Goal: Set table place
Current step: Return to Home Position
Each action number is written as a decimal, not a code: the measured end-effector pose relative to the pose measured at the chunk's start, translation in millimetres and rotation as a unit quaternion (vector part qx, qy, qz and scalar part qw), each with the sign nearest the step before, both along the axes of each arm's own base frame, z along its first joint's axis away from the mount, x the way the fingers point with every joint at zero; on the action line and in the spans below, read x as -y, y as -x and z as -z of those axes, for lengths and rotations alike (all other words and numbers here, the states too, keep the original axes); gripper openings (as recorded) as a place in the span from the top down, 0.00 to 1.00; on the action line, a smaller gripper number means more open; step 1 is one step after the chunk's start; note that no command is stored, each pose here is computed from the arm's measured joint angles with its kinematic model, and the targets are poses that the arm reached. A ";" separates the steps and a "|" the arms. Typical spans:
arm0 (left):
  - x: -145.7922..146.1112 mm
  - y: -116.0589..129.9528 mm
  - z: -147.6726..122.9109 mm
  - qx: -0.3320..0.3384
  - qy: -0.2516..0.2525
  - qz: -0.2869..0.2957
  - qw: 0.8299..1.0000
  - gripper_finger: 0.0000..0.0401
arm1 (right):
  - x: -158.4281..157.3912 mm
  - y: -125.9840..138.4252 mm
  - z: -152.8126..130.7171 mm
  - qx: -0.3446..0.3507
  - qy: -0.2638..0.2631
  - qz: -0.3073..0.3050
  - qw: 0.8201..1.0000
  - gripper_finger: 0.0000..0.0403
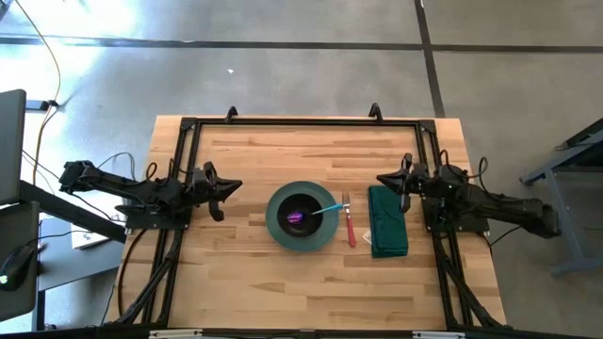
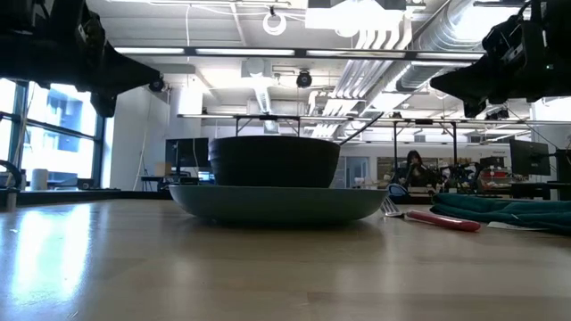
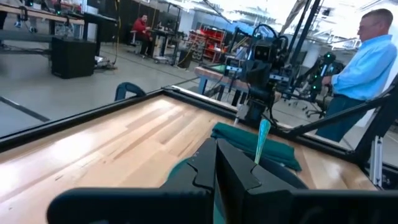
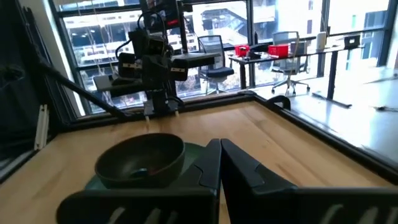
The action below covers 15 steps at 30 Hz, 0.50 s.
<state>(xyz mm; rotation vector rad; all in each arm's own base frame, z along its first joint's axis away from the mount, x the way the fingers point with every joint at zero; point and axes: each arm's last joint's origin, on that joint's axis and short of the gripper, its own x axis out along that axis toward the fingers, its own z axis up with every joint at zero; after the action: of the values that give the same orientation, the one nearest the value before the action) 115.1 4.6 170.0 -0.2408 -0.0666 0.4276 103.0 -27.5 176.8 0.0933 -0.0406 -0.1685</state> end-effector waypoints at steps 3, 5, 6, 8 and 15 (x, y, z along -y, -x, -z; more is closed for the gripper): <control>0.0 0.0 -0.1 0.000 0.000 0.000 1.000 1.00 | 0.0 0.0 0.2 0.004 -0.028 -0.001 1.000 1.00; 0.0 0.0 -0.1 0.000 0.000 0.000 1.000 1.00 | 0.0 0.0 0.2 0.006 -0.043 -0.001 0.999 1.00; 0.0 0.0 -0.1 0.000 0.000 0.000 1.000 1.00 | 0.0 0.0 0.3 0.007 -0.050 -0.001 0.999 1.00; 0.0 0.0 0.0 0.000 0.000 0.000 1.000 1.00 | 0.0 0.0 0.4 0.008 -0.059 -0.002 0.998 1.00; 0.0 0.0 -0.1 0.000 0.000 0.000 1.000 1.00 | 0.0 -0.1 0.9 0.006 -0.064 -0.001 0.998 1.00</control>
<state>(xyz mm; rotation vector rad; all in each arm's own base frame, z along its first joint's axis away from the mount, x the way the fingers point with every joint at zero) 115.1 4.5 170.1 -0.2413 -0.0673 0.4271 103.1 -27.5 175.9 0.2232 -0.0420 -0.1676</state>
